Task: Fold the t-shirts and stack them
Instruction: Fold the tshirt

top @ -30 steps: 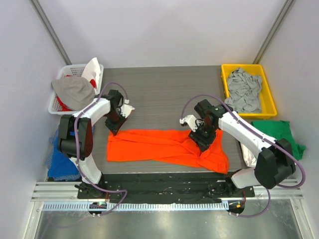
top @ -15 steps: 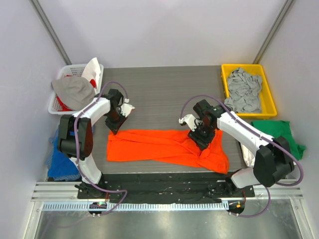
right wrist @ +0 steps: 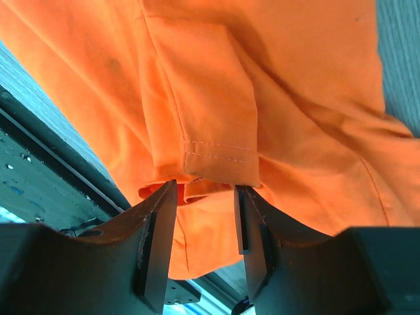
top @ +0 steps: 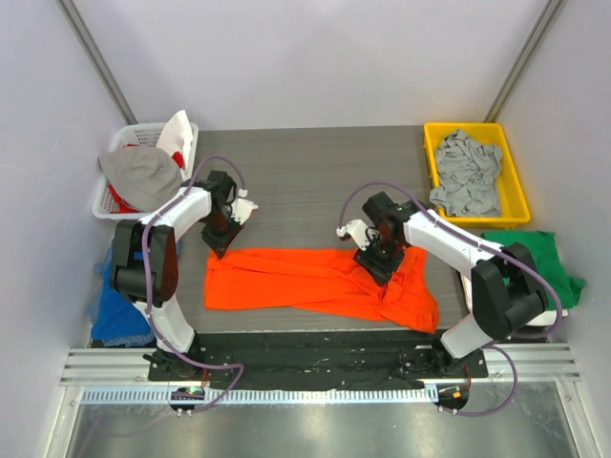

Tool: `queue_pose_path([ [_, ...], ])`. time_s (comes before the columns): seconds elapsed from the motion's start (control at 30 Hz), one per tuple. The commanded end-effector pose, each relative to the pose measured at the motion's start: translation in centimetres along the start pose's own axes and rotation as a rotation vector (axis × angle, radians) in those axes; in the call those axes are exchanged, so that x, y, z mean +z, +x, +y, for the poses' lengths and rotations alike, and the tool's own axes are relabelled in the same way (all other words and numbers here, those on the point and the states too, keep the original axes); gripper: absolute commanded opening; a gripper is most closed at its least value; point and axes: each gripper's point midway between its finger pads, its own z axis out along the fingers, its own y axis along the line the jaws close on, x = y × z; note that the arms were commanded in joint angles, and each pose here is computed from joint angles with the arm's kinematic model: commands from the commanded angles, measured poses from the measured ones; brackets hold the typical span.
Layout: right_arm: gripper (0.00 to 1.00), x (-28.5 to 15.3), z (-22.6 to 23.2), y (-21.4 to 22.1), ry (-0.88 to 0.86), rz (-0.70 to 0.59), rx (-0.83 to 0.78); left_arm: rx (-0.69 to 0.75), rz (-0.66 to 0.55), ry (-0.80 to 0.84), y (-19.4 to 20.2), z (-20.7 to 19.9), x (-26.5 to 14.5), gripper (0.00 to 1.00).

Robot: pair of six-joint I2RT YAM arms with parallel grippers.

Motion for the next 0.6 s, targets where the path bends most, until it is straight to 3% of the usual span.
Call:
queue_pose_path([
  [0.0, 0.48, 0.1, 0.0, -1.1, -0.01, -0.036, -0.026, -0.002, 0.001, 0.011, 0.0, -0.3, 0.4, 0.11],
  [0.57, 0.44, 0.5, 0.5, -3.0, -0.048, -0.059, -0.025, -0.001, 0.006, 0.012, 0.0, -0.3, 0.6, 0.11],
])
